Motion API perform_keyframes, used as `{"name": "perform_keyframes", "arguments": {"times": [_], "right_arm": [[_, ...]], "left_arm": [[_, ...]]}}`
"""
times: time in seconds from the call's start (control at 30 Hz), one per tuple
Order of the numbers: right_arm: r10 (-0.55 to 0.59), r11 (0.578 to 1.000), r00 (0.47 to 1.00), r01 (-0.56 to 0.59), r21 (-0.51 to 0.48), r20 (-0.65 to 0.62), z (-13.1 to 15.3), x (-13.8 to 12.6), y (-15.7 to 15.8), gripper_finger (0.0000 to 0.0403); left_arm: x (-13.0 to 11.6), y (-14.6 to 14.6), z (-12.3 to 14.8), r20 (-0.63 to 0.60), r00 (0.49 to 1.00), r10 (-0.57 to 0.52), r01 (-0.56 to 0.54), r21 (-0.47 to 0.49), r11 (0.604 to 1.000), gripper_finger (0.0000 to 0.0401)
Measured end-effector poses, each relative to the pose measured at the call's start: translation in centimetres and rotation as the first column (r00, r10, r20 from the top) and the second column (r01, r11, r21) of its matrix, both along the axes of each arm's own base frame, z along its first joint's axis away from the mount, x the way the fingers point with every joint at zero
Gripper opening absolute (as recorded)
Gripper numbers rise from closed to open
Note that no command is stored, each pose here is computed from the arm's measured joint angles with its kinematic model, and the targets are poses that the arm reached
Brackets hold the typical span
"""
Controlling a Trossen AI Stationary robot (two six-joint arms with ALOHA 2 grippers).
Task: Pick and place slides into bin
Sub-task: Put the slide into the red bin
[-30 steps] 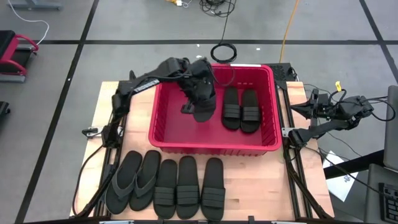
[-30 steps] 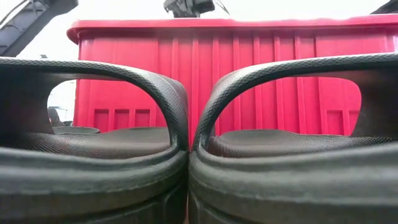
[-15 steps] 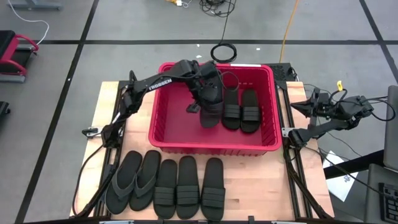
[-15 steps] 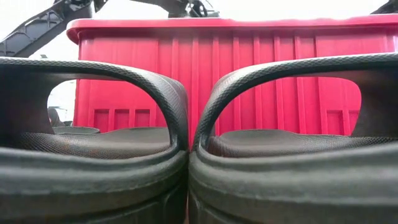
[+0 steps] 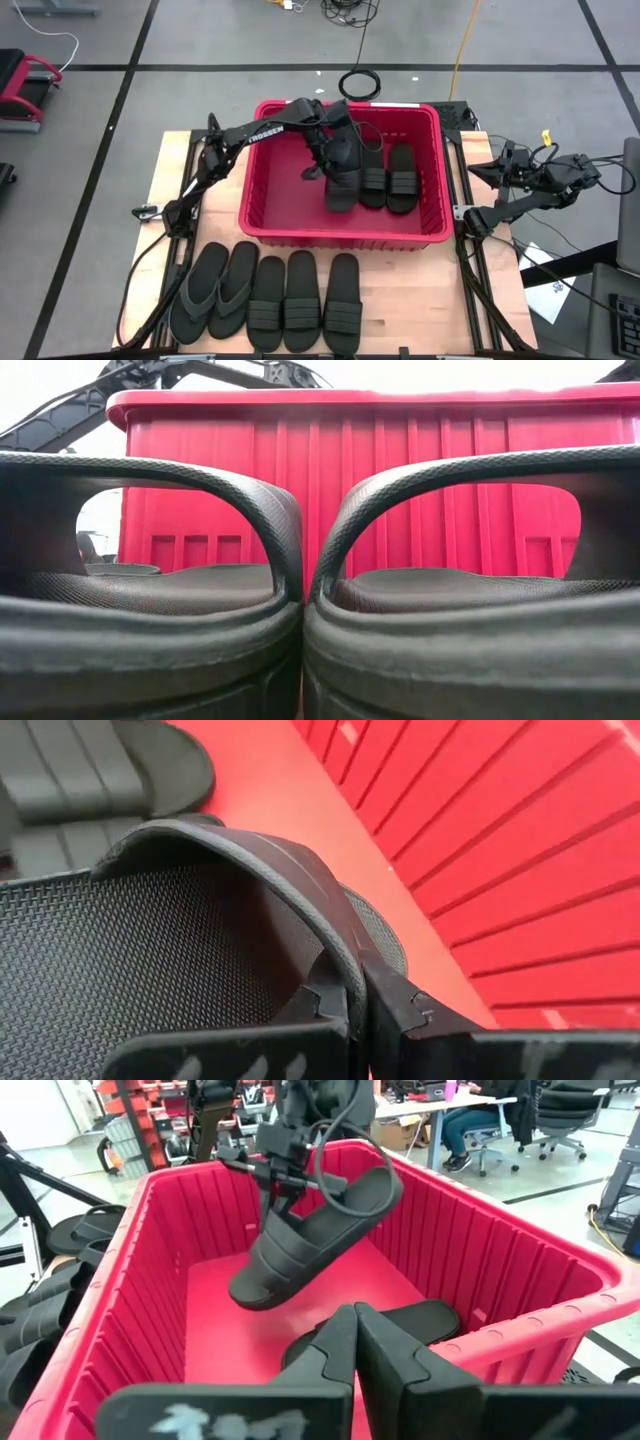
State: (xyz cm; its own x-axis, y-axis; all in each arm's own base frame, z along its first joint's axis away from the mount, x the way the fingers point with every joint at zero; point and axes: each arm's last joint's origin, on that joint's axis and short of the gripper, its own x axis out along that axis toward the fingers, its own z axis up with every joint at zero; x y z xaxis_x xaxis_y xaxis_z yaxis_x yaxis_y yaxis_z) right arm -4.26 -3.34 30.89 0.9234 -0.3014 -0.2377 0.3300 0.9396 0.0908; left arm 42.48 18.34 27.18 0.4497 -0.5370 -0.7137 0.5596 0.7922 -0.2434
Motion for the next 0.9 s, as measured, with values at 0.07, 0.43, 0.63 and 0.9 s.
{"name": "perform_keyframes", "arguments": {"times": [0.07,0.43,0.63,0.9], "right_arm": [[-0.009,1.0,1.0,0.009,-0.003,0.001,0.0,0.0,0.0,0.0],[-0.026,0.999,1.0,0.026,0.023,0.011,0.0,0.0,0.0,0.0],[-0.03,0.999,0.999,0.03,0.04,0.017,0.0,0.0,0.0,0.0],[-0.044,0.995,0.999,0.041,0.093,0.033,0.0,0.0,0.0,0.0]], "left_arm": [[0.0,0.0,-0.7,-0.014,1.0,-0.005,0.005,-0.006,1.0,0.0],[0.5,0.4,-4.2,-0.022,1.0,0.009,-0.008,0.044,0.999,0.0],[0.3,0.7,-5.4,-0.036,0.999,-0.004,0.008,0.109,0.994,0.0],[-0.6,2.1,-6.0,0.012,1.0,-0.005,0.005,-0.002,1.0,0.0]]}}
